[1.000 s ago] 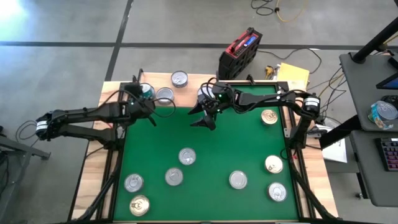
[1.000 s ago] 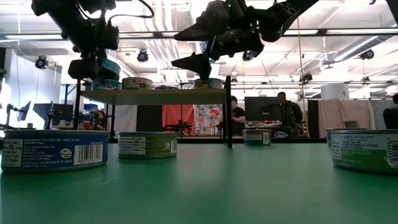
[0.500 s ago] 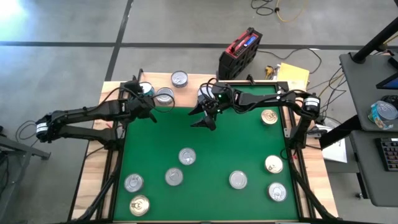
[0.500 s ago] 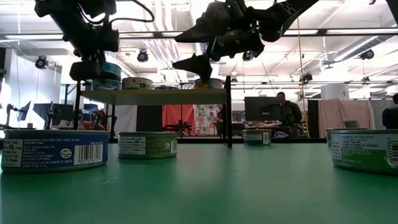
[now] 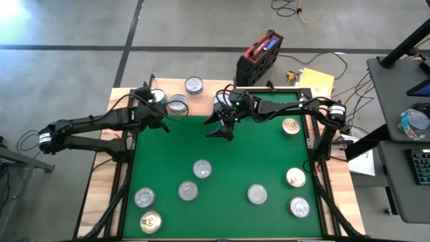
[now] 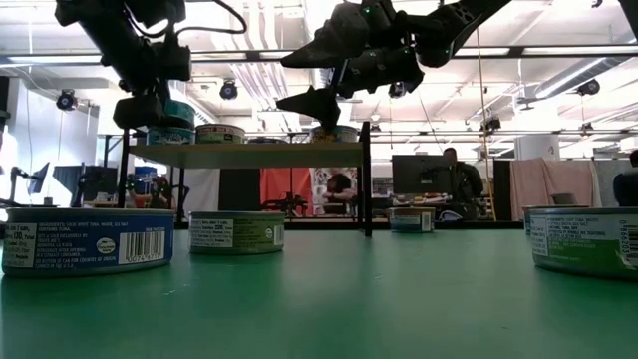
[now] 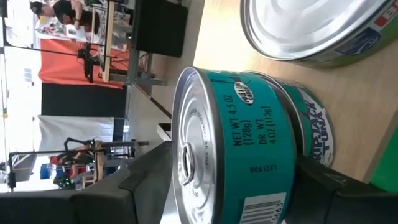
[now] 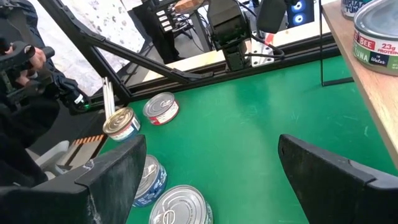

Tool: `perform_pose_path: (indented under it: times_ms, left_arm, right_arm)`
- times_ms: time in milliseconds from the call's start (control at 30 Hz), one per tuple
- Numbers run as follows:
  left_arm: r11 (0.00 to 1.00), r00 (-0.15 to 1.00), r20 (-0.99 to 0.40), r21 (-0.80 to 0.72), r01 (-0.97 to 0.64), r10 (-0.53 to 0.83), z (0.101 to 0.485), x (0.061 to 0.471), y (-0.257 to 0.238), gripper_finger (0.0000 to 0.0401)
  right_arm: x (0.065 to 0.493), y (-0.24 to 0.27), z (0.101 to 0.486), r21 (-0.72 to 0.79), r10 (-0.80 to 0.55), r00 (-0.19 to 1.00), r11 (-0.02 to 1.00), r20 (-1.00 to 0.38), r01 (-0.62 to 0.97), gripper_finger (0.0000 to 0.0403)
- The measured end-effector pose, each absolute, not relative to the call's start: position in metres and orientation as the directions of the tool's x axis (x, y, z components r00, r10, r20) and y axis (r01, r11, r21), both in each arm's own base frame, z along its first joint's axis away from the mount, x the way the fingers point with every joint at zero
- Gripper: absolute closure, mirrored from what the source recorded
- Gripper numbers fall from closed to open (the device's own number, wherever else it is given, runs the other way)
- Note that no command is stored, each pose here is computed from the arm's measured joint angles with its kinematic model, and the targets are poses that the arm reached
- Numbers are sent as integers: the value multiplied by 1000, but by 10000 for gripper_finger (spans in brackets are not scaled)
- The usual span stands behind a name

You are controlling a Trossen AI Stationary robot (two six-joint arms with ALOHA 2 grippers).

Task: Stack canned seafood by type on shelf
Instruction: Stack the center light blue tuna can on top of the light blue tuna can on the shelf

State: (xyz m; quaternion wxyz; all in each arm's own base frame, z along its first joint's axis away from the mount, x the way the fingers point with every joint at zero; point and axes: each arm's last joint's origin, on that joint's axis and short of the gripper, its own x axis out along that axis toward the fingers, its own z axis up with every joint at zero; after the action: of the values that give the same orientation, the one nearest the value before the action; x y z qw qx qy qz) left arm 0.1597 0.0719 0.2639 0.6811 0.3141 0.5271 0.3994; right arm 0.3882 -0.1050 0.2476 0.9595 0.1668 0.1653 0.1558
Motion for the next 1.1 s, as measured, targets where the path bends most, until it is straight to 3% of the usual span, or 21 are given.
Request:
perform_pose_path:
  times_ms: [400,667,1100]
  left_arm:
    - [483,124,-467,839,-251,875,267,159,72,117]
    - [532,149,-511,814,-231,846,278,159,71,114]
    - [524,151,-502,808,-270,852,281,159,71,109]
  right_arm:
    - [388,-105,247,373,355,896,895,-267,-243,49]
    - [388,-105,247,375,355,895,895,-270,-242,49]
    - [388,-105,247,391,355,894,890,-272,-234,48]
